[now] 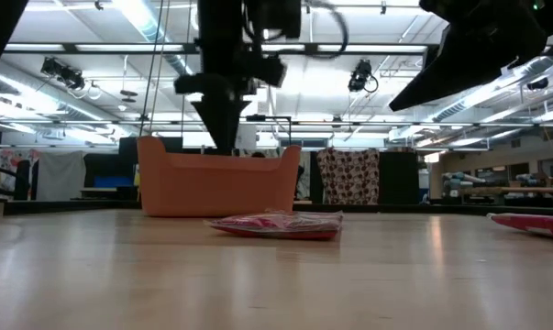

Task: Sort popcorn bags into baskets
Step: Put the popcorn bag into the orange bin

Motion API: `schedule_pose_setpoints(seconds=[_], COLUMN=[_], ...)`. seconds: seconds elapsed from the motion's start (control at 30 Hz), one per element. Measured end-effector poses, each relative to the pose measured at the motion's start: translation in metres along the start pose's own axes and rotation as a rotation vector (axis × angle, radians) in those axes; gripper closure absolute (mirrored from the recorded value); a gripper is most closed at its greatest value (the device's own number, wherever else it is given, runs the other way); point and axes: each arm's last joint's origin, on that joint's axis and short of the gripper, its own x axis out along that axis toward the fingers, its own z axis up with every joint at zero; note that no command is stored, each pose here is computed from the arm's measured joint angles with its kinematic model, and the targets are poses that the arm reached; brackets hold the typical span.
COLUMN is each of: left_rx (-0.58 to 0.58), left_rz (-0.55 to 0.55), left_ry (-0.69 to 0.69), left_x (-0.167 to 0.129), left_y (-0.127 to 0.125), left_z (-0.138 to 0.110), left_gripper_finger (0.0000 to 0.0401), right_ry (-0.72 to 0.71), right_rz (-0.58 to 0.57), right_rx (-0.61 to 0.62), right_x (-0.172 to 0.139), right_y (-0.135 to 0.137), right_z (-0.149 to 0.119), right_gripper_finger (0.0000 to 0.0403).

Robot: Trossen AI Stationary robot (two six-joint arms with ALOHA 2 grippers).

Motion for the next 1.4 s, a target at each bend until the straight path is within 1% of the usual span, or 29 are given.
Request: schedule_pose_setpoints(seconds=[0.07, 0.17, 0.27, 0.4, 0.57, 0.7, 0.83, 0.97, 1.2, 1.3, 1.4], left_rx=[0.069, 0.105, 0.084, 0.044, 0.024, -0.01, -0.048, -0.087, -0.104, -0.094, -0.073], left_rz=[-0.013, -0.018, -0.018, -0.031, -0.041, -0.046, -0.051, -0.053, -0.045, -0.022, 0.002], left_ry=[-0.044, -0.108, -0.199, -0.236, -0.221, -0.191, -0.254, -0.309, -0.343, -0.335, -0.302], left_x=[-0.006, -0.012, -0.02, -0.021, 0.005, 0.031, 0.051, 0.065, 0.071, 0.069, 0.065], left_y=[-0.02, -0.047, -0.063, -0.078, -0.092, -0.1, -0.105, -0.108, -0.11, -0.113, -0.114], left_z=[0.006, 0.013, 0.021, 0.024, 0.017, 0.005, 0.001, -0.003, -0.007, -0.007, -0.008], left_gripper_finger=[0.0259, 0.0259, 0.0259, 0.0259, 0.0259, 0.0259, 0.0259, 0.0259, 0.0259, 0.0259, 0.0259], right_ry=[0.019, 0.054, 0.064, 0.079, 0.093, 0.118, 0.146, 0.152, 0.118, 0.103, 0.093], right_rz=[0.007, 0.058, 0.118, 0.132, 0.111, 0.098, 0.072, 0.049, 0.062, 0.075, 0.093], right_rx=[-0.054, -0.157, -0.253, -0.377, -0.546, -0.674, -0.792, -0.84, -0.877, -0.885, -0.881], right_x=[0.005, 0.018, 0.036, 0.056, 0.075, 0.087, 0.099, 0.109, 0.119, 0.119, 0.118], right_y=[0.003, 0.014, 0.03, 0.047, 0.063, 0.066, 0.063, 0.055, 0.044, 0.045, 0.047], right_z=[-0.003, -0.012, -0.022, -0.029, -0.027, -0.03, -0.033, -0.031, -0.024, -0.023, -0.023], right_gripper_finger=[0.0175, 0.0175, 0.0175, 0.0176, 0.0184, 0.0191, 0.0195, 0.0196, 0.0202, 0.0215, 0.0242])
